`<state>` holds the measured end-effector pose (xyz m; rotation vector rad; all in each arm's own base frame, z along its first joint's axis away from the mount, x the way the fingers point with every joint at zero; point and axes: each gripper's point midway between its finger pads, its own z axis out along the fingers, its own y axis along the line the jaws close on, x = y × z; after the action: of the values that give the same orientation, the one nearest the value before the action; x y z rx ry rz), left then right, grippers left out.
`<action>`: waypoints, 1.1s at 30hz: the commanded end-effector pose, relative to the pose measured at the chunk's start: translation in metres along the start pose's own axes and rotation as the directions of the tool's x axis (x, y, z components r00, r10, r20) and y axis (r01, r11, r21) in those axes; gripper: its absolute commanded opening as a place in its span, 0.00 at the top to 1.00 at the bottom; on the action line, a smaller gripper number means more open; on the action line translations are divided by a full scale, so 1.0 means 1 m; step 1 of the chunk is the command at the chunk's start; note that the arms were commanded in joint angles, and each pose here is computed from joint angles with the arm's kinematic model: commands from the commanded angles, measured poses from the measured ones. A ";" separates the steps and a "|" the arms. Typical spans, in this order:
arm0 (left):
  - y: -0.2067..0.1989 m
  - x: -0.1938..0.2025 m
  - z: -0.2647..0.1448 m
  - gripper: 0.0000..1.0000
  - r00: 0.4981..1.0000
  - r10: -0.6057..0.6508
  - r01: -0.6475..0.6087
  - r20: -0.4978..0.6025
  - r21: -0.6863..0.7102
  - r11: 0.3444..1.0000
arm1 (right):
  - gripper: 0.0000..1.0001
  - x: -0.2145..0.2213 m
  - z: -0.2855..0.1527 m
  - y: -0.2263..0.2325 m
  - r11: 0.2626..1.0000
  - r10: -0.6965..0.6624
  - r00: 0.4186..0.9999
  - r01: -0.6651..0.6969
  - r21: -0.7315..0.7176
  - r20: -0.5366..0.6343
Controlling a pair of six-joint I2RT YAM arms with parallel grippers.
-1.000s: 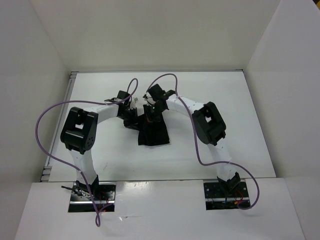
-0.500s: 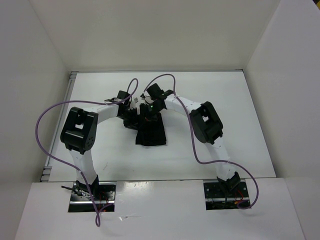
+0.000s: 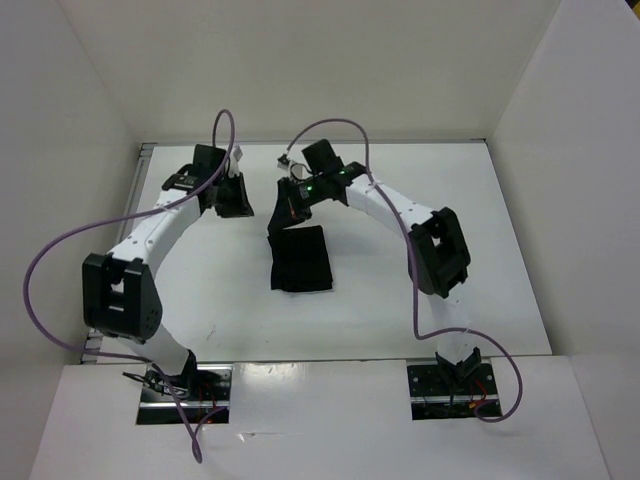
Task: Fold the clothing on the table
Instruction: Fold the skirt
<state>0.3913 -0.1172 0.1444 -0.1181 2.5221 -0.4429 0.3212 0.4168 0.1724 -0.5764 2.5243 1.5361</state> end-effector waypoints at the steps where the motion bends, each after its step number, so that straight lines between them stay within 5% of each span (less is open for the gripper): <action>1: -0.033 -0.006 -0.036 0.78 0.995 0.081 -0.087 0.050 0.149 0.985 | 0.88 -0.025 -0.045 0.009 0.991 -0.089 0.987 0.075 0.110 0.132; 10: -0.077 0.005 0.000 0.94 0.994 0.103 -0.078 -0.038 0.414 0.907 | 0.96 0.013 -0.030 -0.063 0.971 0.022 0.996 -0.042 0.234 0.087; 18: -0.053 0.024 0.071 0.98 0.981 0.060 0.007 -0.184 0.346 0.938 | 0.97 0.047 0.007 -0.088 0.969 0.083 0.996 -0.083 0.232 0.008; 33: 0.000 0.041 0.114 0.99 0.970 -0.001 0.032 -0.245 0.126 0.992 | 0.97 0.066 0.058 -0.088 0.981 0.138 0.987 -0.124 0.151 -0.085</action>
<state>0.4155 -0.1667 0.0441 -0.0328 2.7068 -0.7328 0.2905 0.3925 0.0437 -0.4227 2.8274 1.2946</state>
